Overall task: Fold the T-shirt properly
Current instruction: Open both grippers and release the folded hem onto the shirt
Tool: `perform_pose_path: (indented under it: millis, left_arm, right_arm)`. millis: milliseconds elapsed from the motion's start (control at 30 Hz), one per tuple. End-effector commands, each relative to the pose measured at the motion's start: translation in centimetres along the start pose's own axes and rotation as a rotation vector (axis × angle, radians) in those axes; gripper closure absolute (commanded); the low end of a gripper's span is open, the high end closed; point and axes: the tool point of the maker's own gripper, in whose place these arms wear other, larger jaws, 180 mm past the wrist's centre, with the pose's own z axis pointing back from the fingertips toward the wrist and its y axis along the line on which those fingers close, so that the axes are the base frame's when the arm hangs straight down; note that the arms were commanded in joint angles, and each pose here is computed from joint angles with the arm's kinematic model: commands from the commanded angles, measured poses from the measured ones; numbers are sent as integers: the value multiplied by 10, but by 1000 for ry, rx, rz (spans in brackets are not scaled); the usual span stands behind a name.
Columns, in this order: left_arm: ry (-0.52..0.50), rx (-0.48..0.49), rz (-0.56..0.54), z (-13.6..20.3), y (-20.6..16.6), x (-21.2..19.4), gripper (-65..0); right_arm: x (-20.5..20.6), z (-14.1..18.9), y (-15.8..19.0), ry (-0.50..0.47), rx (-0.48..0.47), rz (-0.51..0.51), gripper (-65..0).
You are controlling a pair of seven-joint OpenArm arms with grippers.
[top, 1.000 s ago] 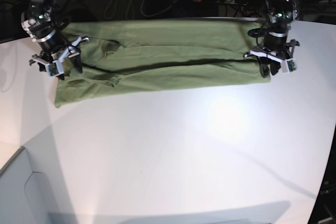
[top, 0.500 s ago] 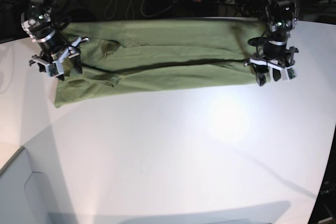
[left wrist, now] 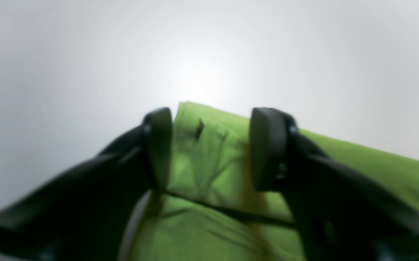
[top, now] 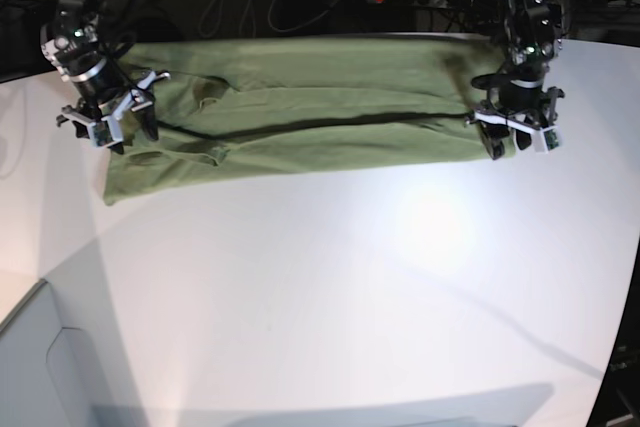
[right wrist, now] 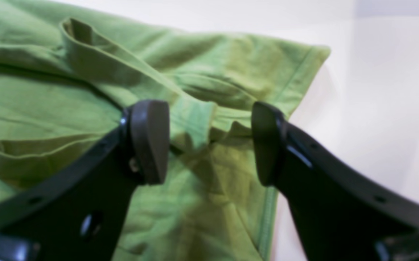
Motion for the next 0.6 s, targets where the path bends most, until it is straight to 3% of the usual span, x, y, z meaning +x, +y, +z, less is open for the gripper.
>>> perform_pose_path:
  millis: [0, 167, 567]
  left_arm:
    - [-45, -13, -8, 1, -3, 13, -261]
    - [-45, -14, -9, 1, -3, 13, 0]
    - [-83, -34, -23, 26, -15, 21, 0]
  right_arm:
    - [14, 2, -3, -50, 2, 18, -344]
    - [14, 2, -3, -47, 2, 18, -344]
    - [14, 2, -3, -48, 3, 15, -344]
